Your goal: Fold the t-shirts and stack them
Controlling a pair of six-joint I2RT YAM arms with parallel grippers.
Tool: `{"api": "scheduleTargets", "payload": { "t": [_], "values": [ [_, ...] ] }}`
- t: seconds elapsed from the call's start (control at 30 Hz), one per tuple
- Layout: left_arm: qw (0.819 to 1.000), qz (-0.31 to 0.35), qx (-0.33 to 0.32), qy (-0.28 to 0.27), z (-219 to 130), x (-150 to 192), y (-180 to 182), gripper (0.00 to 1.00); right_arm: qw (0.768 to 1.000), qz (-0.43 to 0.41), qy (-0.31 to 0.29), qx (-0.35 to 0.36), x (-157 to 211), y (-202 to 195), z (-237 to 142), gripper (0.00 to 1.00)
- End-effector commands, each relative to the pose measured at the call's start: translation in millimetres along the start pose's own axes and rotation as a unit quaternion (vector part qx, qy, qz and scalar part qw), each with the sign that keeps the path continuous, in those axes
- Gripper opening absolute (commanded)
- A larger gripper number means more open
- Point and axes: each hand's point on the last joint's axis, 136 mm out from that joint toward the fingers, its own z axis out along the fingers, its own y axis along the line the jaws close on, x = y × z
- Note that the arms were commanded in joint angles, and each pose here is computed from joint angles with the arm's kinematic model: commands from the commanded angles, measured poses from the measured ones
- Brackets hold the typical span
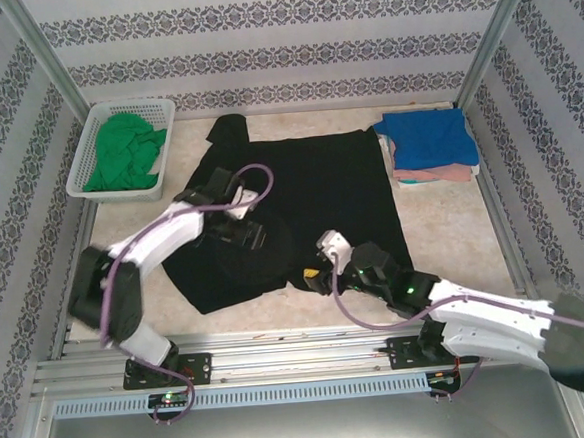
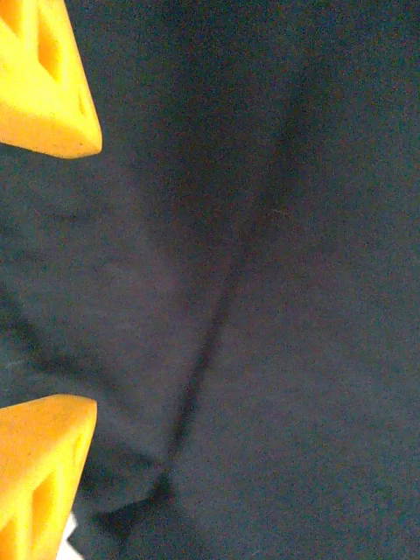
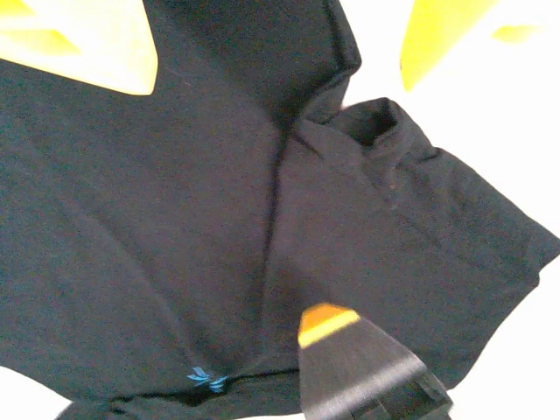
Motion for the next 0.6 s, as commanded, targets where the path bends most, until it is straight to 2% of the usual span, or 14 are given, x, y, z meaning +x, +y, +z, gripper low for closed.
{"api": "scheduleTargets", "payload": {
  "t": [0.0,0.13,0.23,0.37,0.47,0.57],
  "values": [
    [0.991,-0.078,-0.024,-0.103,-35.1,-6.2,21.1,0.78,0.995,-0.094,-0.022,-0.039,-33.5,38.6,29.5,0.73],
    [0.976,-0.152,-0.071,-0.14,-62.3,12.7,57.9,0.82,0.978,-0.195,0.054,-0.046,-17.8,76.4,80.3,0.7],
    [0.963,-0.178,-0.075,-0.186,-82.9,16.0,69.7,0.85,0.969,-0.22,0.081,-0.074,-9.6,96.5,108.2,0.7],
    [0.953,-0.19,-0.077,-0.222,-102.9,17.2,76.9,0.88,0.95,-0.26,0.137,-0.106,8.2,112.8,134.8,0.68],
    [0.953,-0.185,-0.067,-0.231,-108.7,15.1,74.3,0.88,0.927,-0.313,0.183,-0.093,29.9,111.4,145.4,0.69],
    [0.952,-0.183,-0.065,-0.234,-110.4,13.5,74.9,0.88,0.917,-0.331,0.206,-0.09,43.2,108.7,151.8,0.7]
  ]
}}
